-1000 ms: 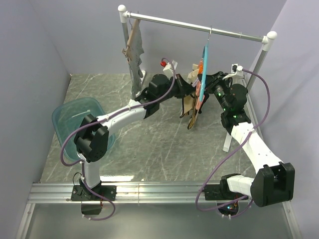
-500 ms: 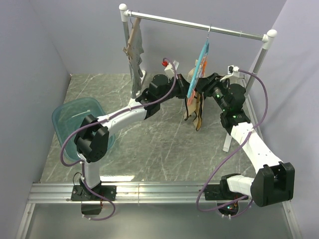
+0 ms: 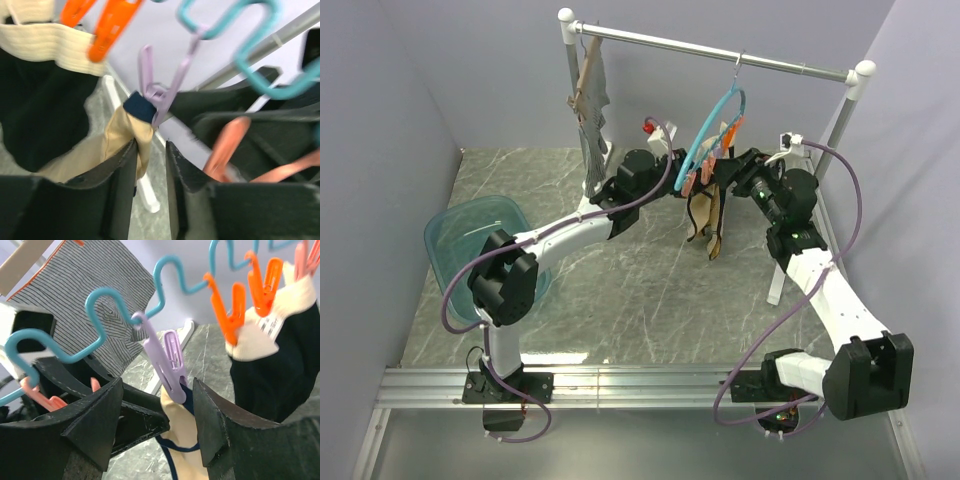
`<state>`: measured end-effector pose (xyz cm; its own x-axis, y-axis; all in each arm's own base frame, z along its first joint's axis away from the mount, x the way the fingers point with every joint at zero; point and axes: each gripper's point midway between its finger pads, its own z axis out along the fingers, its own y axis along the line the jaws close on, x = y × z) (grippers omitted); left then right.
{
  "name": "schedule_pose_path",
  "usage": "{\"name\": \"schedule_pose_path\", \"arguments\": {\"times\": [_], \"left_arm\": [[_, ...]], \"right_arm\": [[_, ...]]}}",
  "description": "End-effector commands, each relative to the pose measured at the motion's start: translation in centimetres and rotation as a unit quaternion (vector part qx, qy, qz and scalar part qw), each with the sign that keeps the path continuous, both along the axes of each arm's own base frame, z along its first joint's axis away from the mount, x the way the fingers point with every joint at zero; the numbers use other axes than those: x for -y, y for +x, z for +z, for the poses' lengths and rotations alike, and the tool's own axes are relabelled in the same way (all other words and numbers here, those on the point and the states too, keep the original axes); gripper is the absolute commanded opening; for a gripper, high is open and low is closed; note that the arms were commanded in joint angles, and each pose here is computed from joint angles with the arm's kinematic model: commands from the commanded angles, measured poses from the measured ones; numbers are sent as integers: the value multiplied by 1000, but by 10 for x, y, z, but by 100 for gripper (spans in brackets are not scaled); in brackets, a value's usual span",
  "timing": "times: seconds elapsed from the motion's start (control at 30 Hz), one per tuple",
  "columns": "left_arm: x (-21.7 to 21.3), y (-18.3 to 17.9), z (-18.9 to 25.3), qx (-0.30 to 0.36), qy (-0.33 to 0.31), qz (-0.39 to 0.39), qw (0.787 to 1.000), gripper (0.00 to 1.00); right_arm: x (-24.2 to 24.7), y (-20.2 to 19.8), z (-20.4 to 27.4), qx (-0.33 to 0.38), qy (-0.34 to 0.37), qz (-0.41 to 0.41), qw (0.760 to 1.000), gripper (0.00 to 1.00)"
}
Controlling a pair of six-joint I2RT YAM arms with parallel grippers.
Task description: Clip the underwear to the hanger
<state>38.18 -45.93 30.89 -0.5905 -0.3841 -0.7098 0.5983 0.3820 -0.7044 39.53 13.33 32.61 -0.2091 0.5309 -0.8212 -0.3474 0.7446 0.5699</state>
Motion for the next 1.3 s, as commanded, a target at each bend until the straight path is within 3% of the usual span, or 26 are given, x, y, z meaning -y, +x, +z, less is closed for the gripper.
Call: {"name": "schedule_pose_path", "arguments": {"times": [0.0, 0.43, 0.6, 0.87, 1.07, 1.27], "left_arm": [[-10, -7, 25, 42, -7, 0, 999, 35], [-33, -13, 13, 66, 39, 4, 997, 47], [-46, -33, 15, 91, 56, -13, 994, 56], [-70, -67, 4, 94, 86, -40, 991, 58], [-84, -118, 4, 184, 94, -126, 970, 63], [-84, -131, 23, 248, 84, -156, 952, 71]], "right_arm": [[6, -10, 17, 34, -12, 3, 999, 65], [7, -29, 23, 59, -46, 45, 996, 65], [5, -45, 27, 78, -74, 72, 992, 64], [9, -76, 21, 82, -108, 107, 985, 62], [-2, -100, 19, 91, -118, 171, 974, 62], [-16, -112, 26, 104, -107, 234, 961, 63]]}}
